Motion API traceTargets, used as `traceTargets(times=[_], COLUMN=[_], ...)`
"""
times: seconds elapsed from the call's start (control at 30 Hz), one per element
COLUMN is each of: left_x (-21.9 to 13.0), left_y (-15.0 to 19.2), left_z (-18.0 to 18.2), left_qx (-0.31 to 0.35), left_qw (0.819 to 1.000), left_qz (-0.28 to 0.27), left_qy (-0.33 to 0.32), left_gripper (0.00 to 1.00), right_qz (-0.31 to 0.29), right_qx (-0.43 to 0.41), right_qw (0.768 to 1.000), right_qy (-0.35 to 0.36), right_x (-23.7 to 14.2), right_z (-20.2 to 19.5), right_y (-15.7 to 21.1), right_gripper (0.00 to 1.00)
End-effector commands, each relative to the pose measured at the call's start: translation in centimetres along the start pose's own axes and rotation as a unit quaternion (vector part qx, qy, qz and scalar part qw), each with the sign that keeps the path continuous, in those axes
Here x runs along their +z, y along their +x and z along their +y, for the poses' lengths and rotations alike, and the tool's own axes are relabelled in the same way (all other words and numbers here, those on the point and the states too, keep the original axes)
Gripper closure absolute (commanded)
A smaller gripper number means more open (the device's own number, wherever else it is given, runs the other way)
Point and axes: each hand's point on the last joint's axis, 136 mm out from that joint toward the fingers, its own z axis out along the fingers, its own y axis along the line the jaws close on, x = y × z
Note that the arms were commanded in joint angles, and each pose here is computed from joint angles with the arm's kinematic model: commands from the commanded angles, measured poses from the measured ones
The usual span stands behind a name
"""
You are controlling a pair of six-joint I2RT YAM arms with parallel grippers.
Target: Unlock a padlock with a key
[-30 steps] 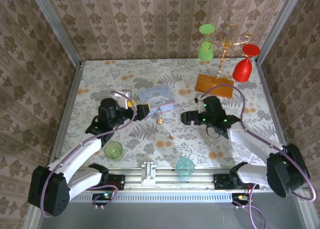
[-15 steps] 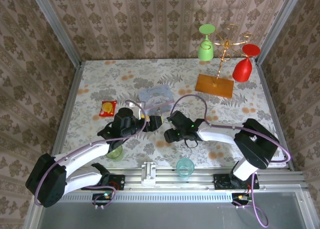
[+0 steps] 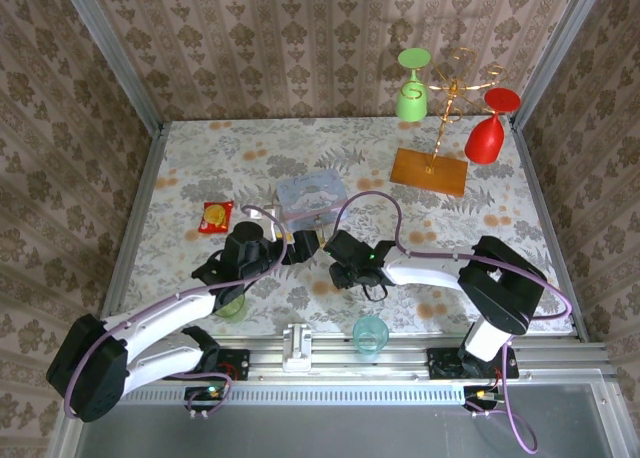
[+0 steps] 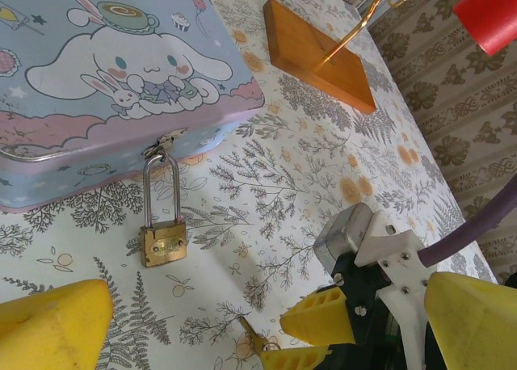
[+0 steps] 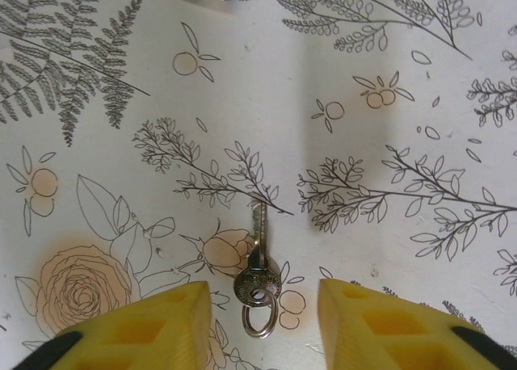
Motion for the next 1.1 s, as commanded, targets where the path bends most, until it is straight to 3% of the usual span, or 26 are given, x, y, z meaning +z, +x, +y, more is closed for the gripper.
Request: traceTargets(times=[0.0,0.57,0.87,1.07], left_x=[-0.2,-0.2,-0.2,0.0], left_y=[0.6,1.2,1.4,1.4], left_z=[0.6,1.8,2.2,2.0], left_qx=[-0.009,-0.025,-0.026,-0.028], left_qw=[1.000,0.999,0.999,0.999], left_qz=[0.002,0.000,0.000,0.001], left_qy=[-0.012,-0.030,-0.037,-0.032], left_gripper=[0.00,0.00,0.00,0.00], right_qz=[0.007,0.016,0.000,-0.031], right_qx=[0.001,-0.001,0.015,0.048], right_qw=[1.000,1.000,1.000,0.996], right_qy=[0.019,0.020,0.000,-0.067], right_x=[0.5,1.8,1.6,0.3], right_z=[-0.4,0.1,0.4,0.7], right_y=[0.4,1.9,1.9,0.5], right_gripper=[0.62,0.73,0.90,0.97])
